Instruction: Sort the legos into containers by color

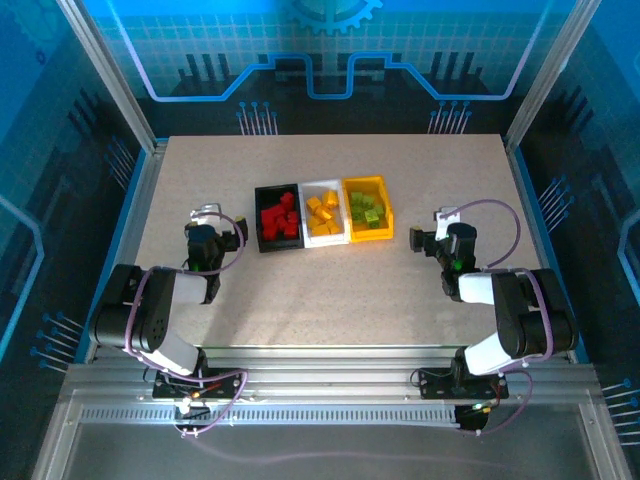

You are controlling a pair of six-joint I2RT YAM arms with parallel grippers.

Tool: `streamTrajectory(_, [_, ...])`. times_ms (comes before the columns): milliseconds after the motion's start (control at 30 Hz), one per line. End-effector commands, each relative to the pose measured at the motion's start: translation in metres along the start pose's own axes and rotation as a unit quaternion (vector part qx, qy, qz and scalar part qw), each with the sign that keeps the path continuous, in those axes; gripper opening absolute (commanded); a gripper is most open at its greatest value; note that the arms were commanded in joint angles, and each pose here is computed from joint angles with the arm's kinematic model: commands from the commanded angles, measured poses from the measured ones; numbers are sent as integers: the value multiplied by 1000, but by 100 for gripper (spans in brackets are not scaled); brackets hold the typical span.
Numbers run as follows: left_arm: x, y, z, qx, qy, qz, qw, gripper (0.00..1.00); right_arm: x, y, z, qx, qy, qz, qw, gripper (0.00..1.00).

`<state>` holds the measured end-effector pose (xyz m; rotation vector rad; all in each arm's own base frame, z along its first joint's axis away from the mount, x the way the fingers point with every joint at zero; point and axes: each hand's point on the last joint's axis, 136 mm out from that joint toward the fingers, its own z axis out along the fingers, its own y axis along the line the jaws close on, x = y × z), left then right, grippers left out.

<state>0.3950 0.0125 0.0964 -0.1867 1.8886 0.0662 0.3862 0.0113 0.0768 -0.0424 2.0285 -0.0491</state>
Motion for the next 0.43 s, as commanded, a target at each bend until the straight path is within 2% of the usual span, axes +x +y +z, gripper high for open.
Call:
streamTrajectory(0, [0, 5, 0, -7, -7, -2, 1000, 99, -21, 5, 1, -8, -35, -9, 999, 100])
streamTrajectory(400, [0, 4, 0, -6, -6, 0, 1000, 99, -21, 5, 1, -9, -35, -10, 999, 100])
